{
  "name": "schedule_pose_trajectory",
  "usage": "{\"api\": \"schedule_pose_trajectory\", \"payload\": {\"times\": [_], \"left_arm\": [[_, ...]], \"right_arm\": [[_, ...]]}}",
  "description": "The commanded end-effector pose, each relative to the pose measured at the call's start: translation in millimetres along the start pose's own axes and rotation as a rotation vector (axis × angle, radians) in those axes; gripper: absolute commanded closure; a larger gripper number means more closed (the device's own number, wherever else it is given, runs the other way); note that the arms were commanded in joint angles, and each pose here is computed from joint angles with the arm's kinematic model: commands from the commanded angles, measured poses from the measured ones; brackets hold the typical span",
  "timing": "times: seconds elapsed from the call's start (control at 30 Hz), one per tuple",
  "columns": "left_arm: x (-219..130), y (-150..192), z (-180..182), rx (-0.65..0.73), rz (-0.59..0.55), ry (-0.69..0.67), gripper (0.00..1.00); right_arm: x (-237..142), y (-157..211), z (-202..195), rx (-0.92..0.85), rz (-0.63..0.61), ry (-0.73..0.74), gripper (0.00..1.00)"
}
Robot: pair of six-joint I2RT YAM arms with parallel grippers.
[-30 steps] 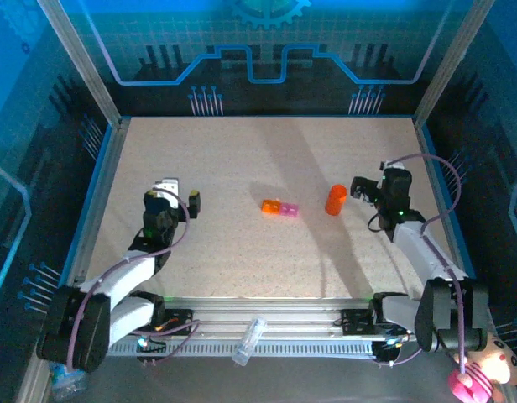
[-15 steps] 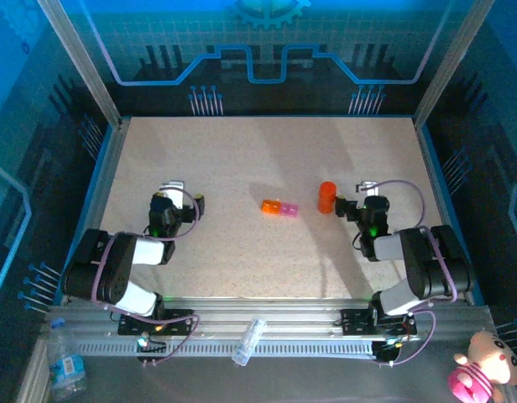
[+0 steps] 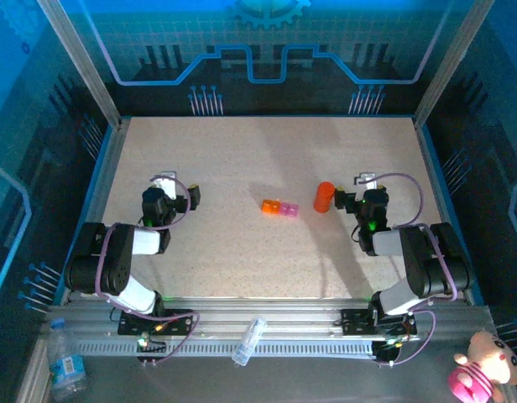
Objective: Sort the pills into containers
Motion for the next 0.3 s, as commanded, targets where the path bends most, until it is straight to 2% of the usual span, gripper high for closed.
{"api": "schedule_pose_trajectory", "payload": {"times": [0.0, 0.27], "left_arm": [[1.5, -3.0, -2.2, -0.014, -0.002, 0.027, 0.01], [1.0, -2.6, -2.0, -0.011, -0.003, 0.025, 0.01]], "right_arm": [[1.0, -7.8, 2.6, -0.027, -0.041, 0.018, 0.00], [2.8, -7.6, -1.6, -0.008, -0.047, -0.034, 0.00]]}}
Point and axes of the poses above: each hand's point on the last joint's axis, 136 mm out from that joint toward the fingers, its own x axis out along the fingers, its own z axis along the line the jaws close on, y = z × x, the point moved 10 cm from there along -x, back along the fingers, and after that the axes turned 14 degrees about -x, right-handed, at the moved point
